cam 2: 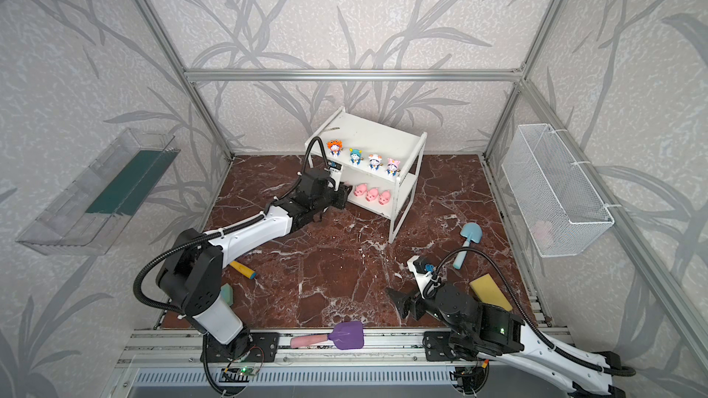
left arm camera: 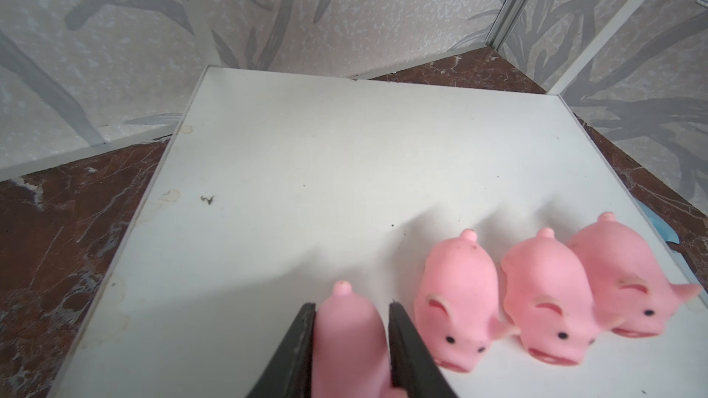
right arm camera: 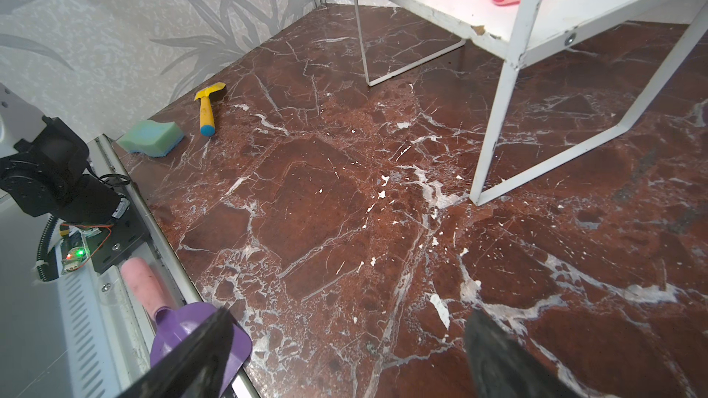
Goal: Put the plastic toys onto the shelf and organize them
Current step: 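Lower the pink pig beside the three pigs with the left gripper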
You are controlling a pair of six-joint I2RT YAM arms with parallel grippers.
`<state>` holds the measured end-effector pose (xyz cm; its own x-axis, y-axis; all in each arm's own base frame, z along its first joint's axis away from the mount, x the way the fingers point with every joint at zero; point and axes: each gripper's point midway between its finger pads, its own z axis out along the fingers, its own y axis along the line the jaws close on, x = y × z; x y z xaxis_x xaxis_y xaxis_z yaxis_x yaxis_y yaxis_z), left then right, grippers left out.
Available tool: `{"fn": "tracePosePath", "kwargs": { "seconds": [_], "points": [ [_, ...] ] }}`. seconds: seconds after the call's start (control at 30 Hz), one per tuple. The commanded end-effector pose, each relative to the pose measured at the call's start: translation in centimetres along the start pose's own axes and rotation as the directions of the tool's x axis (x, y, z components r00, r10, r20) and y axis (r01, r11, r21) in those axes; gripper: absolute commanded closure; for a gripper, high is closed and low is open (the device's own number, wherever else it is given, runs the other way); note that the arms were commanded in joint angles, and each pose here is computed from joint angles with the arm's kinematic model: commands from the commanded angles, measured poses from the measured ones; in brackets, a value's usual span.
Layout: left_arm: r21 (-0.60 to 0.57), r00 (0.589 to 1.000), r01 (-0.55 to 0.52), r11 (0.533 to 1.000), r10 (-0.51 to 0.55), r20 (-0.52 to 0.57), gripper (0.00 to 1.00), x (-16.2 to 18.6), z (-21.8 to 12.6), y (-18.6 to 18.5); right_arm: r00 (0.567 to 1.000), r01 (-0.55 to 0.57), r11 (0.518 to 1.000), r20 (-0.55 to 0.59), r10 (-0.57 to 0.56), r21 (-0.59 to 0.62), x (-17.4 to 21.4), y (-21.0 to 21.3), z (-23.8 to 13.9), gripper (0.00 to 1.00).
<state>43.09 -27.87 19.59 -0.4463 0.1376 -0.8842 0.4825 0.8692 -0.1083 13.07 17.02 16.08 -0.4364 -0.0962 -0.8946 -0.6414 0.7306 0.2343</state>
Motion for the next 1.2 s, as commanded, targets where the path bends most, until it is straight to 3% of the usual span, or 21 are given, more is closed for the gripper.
{"fn": "tracePosePath", "kwargs": {
  "seconds": [0.0,0.27,0.6,1.17],
  "points": [
    [0.013,0.997,0.0,1.0,-0.001,0.08,0.67,-2.7,0.1,-0.2,1.0,-0.007,1.0,-0.009,0.008,0.019,0.6,-0.5,0.1,0.06],
    [0.023,0.996,0.016,1.0,-0.018,0.089,0.66,-2.1,0.5,-0.3,1.0,-0.009,1.0,-0.014,0.009,0.019,1.0,-0.5,0.3,0.06],
    [-0.01,0.995,0.016,1.0,-0.015,0.098,0.52,-1.9,-0.7,0.4,1.0,-0.01,1.0,-0.015,0.01,0.015,1.0,-0.4,0.4,0.06],
    [-0.019,0.993,0.012,1.0,-0.01,0.116,0.51,-1.7,-4.0,0.6,1.0,-0.017,1.0,-0.019,0.017,-0.008,1.0,0.1,0.6,0.06]
  ]
}}
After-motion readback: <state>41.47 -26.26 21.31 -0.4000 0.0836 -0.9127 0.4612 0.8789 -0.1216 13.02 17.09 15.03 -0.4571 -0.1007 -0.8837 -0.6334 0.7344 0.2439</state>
